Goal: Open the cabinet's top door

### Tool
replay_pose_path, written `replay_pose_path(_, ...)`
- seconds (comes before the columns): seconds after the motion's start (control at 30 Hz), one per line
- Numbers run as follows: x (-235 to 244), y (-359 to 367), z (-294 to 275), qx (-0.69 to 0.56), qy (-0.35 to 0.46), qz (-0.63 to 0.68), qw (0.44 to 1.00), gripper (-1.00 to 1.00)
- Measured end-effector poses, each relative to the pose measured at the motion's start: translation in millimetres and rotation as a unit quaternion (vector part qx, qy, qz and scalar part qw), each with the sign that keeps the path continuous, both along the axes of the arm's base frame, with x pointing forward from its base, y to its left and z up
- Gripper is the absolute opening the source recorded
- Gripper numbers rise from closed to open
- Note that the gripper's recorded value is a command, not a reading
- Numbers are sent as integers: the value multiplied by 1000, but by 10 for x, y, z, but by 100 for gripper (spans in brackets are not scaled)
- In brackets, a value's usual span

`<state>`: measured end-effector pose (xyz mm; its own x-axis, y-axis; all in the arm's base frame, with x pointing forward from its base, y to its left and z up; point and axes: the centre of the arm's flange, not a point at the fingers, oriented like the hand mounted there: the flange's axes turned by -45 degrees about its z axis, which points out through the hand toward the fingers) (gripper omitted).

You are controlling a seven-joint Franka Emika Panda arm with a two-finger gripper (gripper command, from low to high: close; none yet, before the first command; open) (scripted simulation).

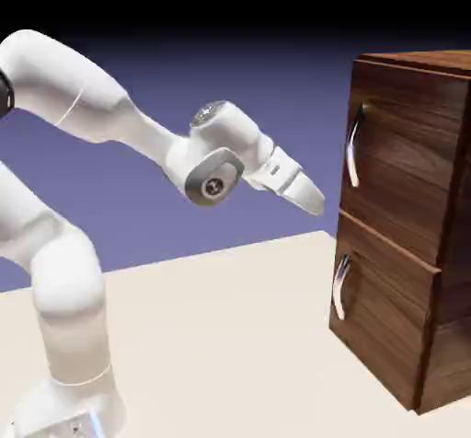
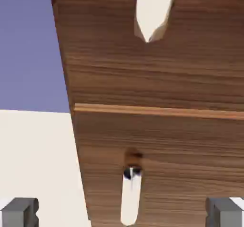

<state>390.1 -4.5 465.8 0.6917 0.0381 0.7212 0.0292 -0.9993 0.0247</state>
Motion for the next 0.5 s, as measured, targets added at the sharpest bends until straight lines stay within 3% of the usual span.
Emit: replay_pose_path(0.5, -61, -368, 297, 28, -40, -17, 999, 0)
